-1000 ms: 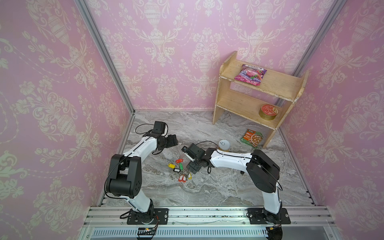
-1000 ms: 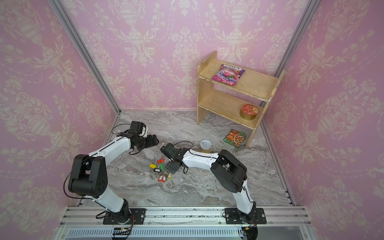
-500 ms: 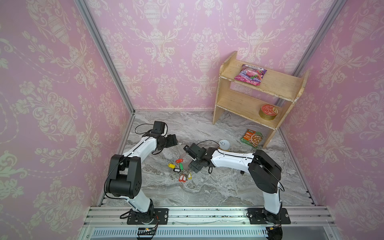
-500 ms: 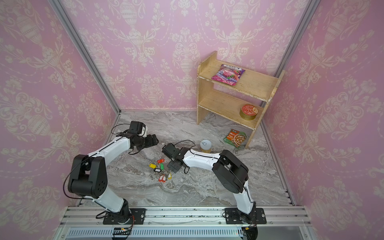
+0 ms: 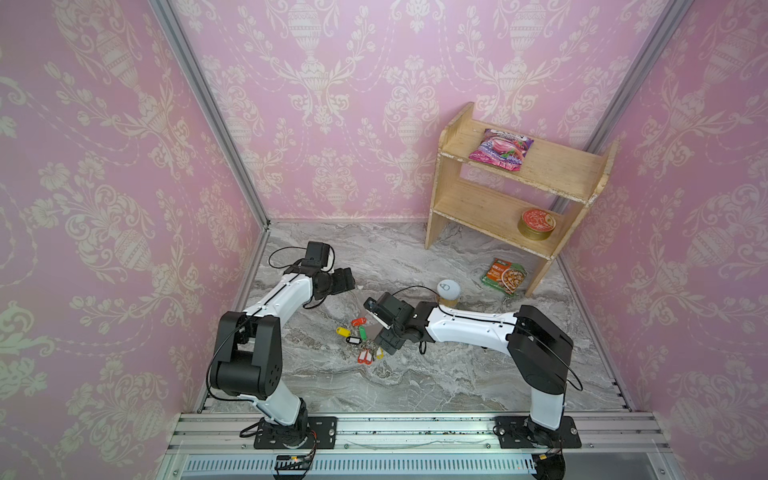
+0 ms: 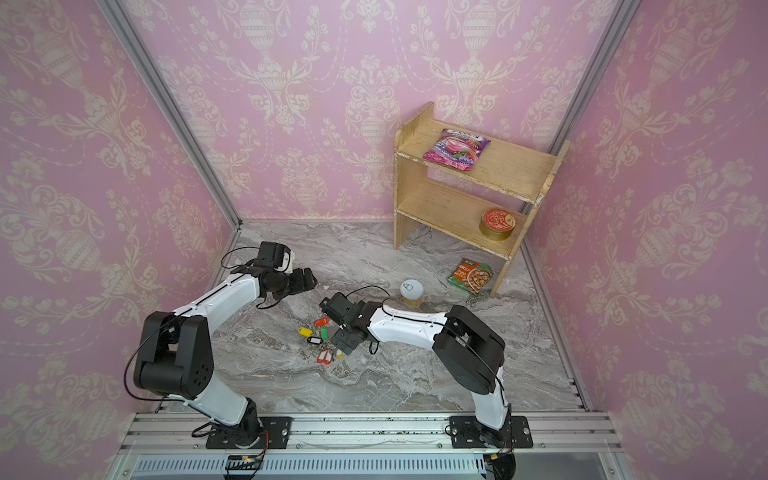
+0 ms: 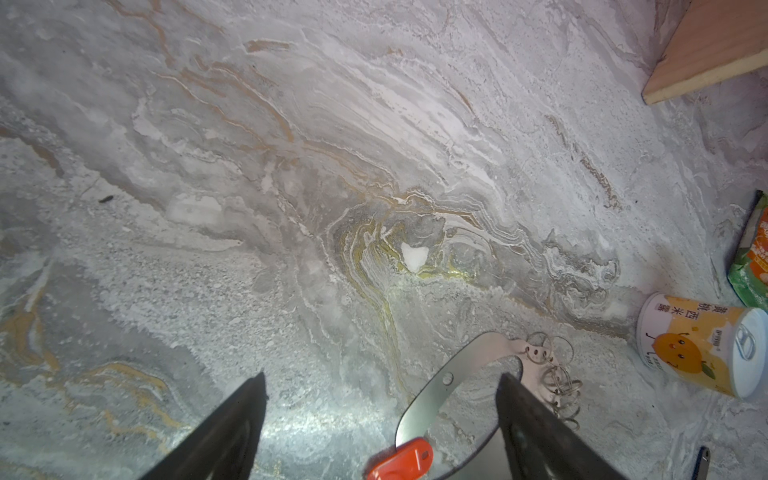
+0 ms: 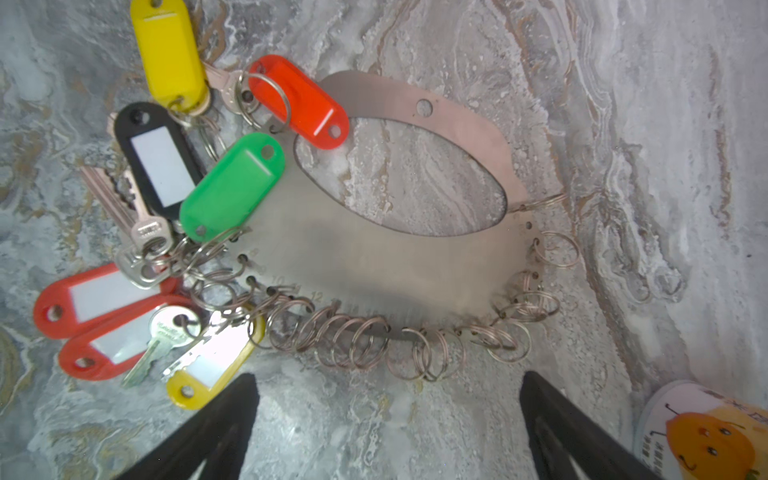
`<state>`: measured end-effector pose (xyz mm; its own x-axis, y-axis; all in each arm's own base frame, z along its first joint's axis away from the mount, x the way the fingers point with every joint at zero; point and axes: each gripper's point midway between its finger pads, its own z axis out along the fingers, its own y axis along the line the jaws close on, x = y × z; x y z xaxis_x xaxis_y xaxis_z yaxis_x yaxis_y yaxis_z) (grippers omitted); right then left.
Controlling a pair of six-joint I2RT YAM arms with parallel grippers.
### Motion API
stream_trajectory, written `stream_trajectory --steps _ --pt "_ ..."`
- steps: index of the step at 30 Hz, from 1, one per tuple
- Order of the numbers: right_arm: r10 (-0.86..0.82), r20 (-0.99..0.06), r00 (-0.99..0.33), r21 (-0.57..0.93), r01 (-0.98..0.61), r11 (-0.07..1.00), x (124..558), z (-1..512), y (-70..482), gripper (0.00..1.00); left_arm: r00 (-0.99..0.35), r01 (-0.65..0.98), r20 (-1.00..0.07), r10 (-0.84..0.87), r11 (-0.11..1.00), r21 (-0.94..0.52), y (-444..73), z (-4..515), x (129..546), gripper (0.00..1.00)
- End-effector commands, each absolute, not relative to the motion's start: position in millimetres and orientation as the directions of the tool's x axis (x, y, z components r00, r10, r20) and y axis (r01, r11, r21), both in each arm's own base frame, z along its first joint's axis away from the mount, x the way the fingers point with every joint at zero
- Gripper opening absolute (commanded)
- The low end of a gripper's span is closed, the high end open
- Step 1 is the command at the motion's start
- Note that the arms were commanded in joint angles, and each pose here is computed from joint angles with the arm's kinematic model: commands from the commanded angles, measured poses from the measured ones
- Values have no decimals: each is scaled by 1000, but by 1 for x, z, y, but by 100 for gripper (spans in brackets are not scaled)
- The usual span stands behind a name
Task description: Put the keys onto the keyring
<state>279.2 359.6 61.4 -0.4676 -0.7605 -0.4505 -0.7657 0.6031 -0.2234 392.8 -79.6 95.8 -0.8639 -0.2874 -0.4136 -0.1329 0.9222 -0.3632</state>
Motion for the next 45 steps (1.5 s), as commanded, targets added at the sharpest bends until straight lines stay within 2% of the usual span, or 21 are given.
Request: stream_trajectory --steps 1,33,45 --pt "-777 -443 -448 -233 -779 582 276 59 359 100 -859 -121 -421 -290 915 -384 -81 102 390 89" --pt "-788 -432 -438 -319 -743 588 286 38 367 100 -849 -125 -434 -302 912 -390 -77 107 391 89" --pt "-769 -446 -457 -405 -663 629 304 54 350 100 -843 -123 -444 -305 912 -392 -76 110 391 89"
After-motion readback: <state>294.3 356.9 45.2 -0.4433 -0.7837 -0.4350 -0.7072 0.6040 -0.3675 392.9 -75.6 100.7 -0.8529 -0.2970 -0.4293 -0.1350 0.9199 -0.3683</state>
